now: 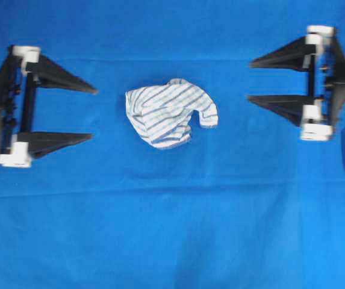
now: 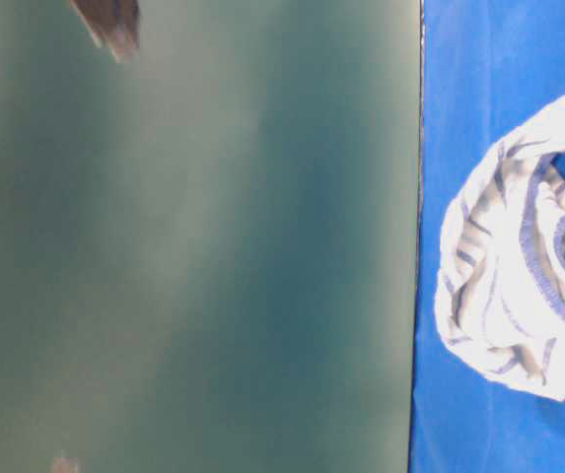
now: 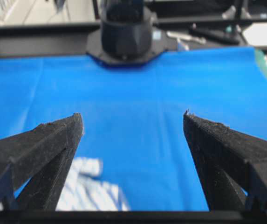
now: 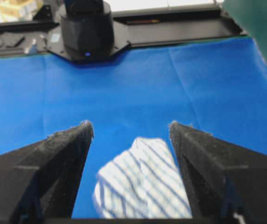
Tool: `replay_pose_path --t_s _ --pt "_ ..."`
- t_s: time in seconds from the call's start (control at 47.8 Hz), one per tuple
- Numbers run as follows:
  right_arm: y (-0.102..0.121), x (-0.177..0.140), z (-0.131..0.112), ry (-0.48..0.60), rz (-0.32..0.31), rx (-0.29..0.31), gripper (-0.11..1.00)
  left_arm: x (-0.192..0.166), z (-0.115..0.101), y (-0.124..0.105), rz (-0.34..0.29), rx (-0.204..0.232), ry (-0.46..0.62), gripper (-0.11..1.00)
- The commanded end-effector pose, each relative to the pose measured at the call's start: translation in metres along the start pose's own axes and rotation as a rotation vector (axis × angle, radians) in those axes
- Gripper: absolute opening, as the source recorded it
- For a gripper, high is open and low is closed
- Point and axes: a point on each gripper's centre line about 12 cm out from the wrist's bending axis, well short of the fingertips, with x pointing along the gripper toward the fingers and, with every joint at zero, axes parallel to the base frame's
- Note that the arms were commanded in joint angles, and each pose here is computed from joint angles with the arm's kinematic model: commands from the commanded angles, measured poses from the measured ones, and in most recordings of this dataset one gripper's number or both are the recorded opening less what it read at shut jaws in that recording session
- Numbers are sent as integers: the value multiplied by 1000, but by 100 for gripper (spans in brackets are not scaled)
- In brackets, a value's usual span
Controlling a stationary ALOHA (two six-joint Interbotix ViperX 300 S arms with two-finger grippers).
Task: Hand over the towel.
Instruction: 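Open the right gripper, release the towel, and retract the right arm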
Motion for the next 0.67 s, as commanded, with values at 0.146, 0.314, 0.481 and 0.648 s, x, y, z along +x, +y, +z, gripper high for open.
replay_pose_path --t_s 0.146,0.314,0.481,0.648 --pt "1 -53 -3 -5 3 1 71 -45 3 1 1 1 -23 92" --pt "0 -88 -28 -44 3 3 71 -76 -17 0 1 2 -37 92" --pt "-3 -101 -64 -30 -11 20 71 -95 -49 -2 -1 4 -14 92" --pt "-5 -99 -87 -26 -20 52 71 -104 -74 -3 -2 6 31 92"
